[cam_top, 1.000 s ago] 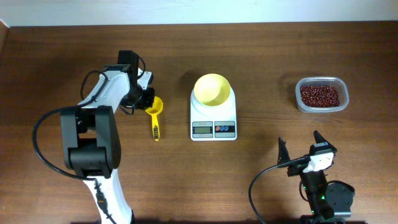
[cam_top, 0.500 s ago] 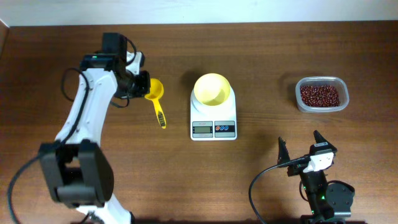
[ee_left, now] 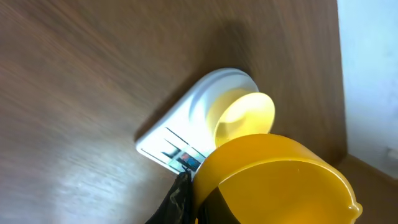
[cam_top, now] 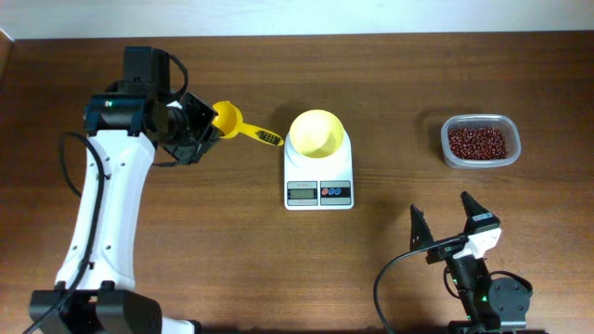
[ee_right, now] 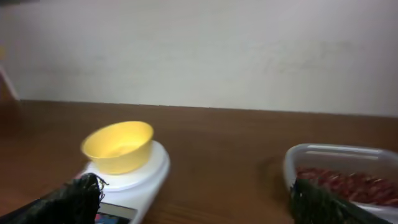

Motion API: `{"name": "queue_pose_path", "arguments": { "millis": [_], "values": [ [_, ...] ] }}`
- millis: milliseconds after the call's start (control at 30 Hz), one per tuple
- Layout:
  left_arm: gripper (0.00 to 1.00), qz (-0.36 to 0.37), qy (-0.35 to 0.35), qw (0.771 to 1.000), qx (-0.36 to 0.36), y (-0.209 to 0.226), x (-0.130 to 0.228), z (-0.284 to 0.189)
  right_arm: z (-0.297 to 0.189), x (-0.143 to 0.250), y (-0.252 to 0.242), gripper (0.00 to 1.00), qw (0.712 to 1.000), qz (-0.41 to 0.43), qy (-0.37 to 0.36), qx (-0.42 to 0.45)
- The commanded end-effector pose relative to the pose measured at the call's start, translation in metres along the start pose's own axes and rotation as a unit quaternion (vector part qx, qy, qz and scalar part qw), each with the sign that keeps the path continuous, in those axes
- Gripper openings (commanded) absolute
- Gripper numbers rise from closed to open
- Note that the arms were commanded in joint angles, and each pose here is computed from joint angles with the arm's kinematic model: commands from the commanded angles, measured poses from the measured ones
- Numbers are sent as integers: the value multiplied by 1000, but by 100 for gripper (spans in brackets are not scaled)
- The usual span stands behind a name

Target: Scoop item into bowl and weigh 50g on scale

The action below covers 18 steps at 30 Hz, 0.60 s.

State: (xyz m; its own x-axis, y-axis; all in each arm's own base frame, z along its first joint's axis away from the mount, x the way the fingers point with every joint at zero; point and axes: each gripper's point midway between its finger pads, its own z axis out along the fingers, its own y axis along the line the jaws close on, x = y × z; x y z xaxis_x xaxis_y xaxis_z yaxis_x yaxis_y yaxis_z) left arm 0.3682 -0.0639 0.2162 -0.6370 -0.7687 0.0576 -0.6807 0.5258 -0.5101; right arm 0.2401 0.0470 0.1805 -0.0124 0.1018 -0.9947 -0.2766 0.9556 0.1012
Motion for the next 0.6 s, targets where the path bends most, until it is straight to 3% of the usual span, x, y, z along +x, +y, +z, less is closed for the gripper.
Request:
{"name": "queue_pose_path", "arguments": {
  "millis": [0, 67, 167, 233, 367, 500, 567],
  "values": [
    [0, -33, 20, 999, 23, -12, 11, -4, -5, -29, 17, 99, 996, 79, -14, -38],
    [0, -36, 22, 999, 24, -15, 14, -3, -10, -54, 25, 99, 994, 93, 4, -47],
    [0, -45, 23, 998, 26, -17, 16, -2, -1, -87, 47, 99, 982, 128, 103, -92],
    [0, -47, 23, 998, 26, -17, 16, -2, 14, -108, 86, 99, 946, 166, 174, -218],
    [0, -39, 27, 999, 26, -20, 22, 0, 40, -137, 121, 99, 866, 233, 195, -396],
    [0, 7, 34, 998, 48, -43, 43, 7, 85, -91, 117, 98, 805, 359, 289, -374],
    [0, 22, 20, 998, 54, -55, 52, 12, 92, -66, 139, 97, 778, 364, 328, -393]
  ]
}}
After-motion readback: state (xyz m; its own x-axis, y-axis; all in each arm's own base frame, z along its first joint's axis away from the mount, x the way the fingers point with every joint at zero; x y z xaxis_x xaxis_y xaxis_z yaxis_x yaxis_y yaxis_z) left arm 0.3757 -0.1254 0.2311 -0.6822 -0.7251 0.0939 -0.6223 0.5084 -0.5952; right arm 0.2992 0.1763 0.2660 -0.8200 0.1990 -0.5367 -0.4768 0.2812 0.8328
